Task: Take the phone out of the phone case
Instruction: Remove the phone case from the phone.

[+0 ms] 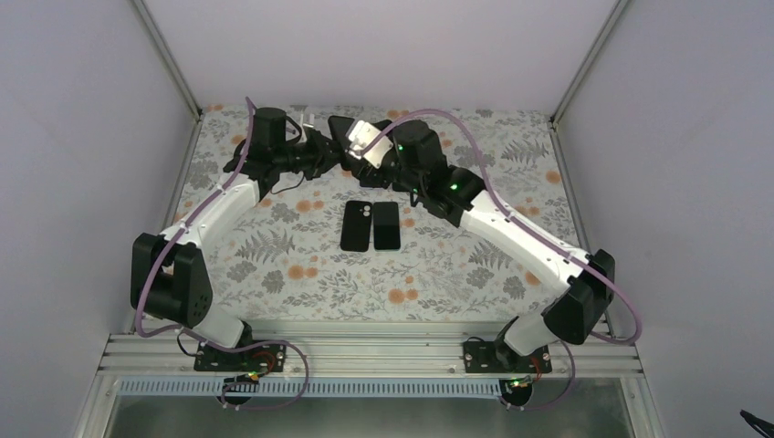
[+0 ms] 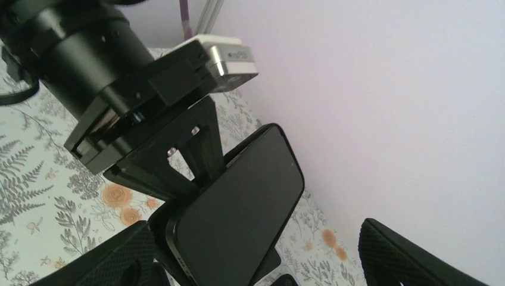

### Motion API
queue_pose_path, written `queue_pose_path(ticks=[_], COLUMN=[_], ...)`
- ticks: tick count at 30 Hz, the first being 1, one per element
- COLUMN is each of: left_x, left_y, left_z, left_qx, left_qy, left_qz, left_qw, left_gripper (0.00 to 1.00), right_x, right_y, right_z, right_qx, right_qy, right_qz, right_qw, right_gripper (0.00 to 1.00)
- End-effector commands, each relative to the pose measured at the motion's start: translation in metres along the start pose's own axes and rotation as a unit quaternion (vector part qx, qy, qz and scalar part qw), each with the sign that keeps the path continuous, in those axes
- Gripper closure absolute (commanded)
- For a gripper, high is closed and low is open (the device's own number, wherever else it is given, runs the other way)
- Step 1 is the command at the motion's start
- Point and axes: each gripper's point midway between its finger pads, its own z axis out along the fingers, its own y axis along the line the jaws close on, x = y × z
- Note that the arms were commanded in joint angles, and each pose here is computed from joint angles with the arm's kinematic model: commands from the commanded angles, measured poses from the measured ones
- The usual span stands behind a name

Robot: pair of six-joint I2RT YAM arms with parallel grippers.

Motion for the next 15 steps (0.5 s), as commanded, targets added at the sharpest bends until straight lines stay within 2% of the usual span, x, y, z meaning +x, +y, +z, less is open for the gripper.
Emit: queue_pose_path(ticks=[1,11,15], left_x=[-0.006,-0.006,-0.006], left_y=[-0.016,-0.011,-0.012], left_z=[-0.004,-0.001,-0.001], left_qx=[0.024,0.021,0.022], left_qy=[-0.008,-0.007,-0.005], left_qz=[0.012,0.008,0.008], left_qw=[1.000,1.000,1.000], left_gripper=[0.98,0.98,0.98], right_x=[0.006,0.021,0.027], right_y=[0.002,0.016,0.014], right_z=[0.013,0.038,0.047], right_qx=[0.035,0.044,0.061], right_qy=[0.008,0.030,0.040], right_qz=[-0.026,-0.042,-0.051], right_qw=[0.999,0.998,0.996], right_gripper=[0.21,0.25,0.30])
